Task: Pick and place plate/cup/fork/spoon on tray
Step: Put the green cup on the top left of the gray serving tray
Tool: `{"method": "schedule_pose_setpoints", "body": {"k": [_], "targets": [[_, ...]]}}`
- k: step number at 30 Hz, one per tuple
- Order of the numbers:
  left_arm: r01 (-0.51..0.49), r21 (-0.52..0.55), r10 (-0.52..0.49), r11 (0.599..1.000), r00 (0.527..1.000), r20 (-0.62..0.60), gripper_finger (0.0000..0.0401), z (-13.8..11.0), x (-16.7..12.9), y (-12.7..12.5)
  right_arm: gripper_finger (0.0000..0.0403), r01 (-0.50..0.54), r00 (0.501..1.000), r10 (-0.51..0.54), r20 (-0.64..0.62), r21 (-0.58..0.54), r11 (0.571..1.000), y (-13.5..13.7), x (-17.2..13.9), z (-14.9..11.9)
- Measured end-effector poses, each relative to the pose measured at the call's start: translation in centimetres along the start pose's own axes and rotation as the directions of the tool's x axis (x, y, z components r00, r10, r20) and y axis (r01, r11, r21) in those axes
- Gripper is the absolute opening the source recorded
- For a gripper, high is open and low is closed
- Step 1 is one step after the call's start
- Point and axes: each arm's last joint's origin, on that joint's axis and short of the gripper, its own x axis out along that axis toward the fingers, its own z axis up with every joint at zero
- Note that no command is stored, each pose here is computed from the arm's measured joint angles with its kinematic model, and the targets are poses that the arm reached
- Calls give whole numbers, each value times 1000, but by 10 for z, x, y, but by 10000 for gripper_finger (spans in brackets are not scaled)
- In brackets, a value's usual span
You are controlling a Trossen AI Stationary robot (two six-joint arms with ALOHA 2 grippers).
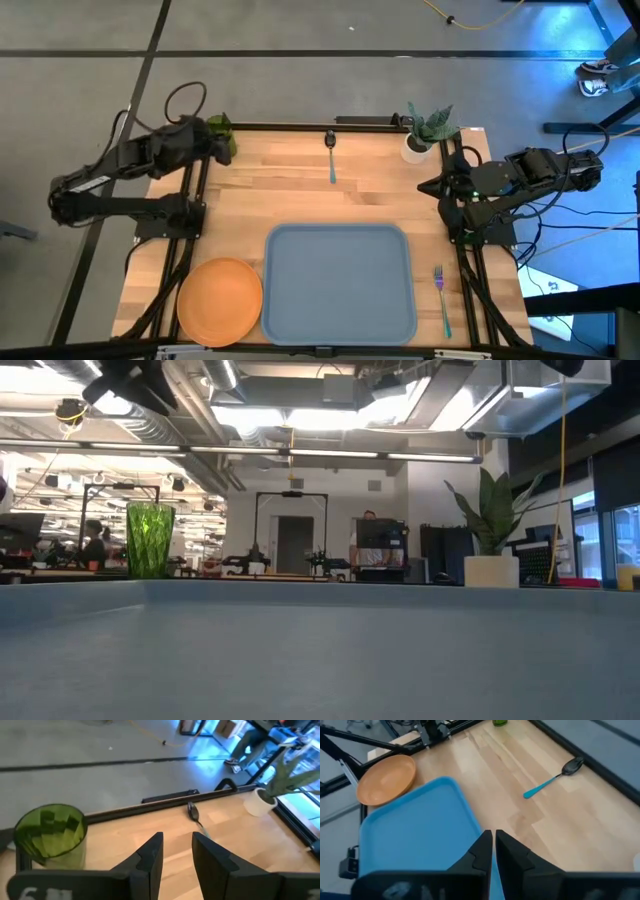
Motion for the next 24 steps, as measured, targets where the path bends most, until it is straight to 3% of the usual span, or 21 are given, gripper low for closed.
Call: {"method": "schedule_pose_setpoints", "body": {"k": [4, 11, 18, 24], "targets": [[-19, -35, 17, 999, 999, -50, 96, 4, 12, 4, 29, -26, 1000, 26, -17, 28, 999, 1, 0, 0], [-107, 14, 108, 994, 991, -84, 96, 16, 38, 13, 29, -49, 998, 51, -30, 57, 997, 2, 0, 0], [-283, 47, 286, 958, 933, -218, 96, 20, 70, 31, 29, -52, 998, 53, -30, 58, 997, 2, 0, 0], [-334, 125, 357, 934, 880, -314, 96, 17, 102, 38, 29, -51, 998, 53, -30, 58, 997, 2, 0, 0]]}}
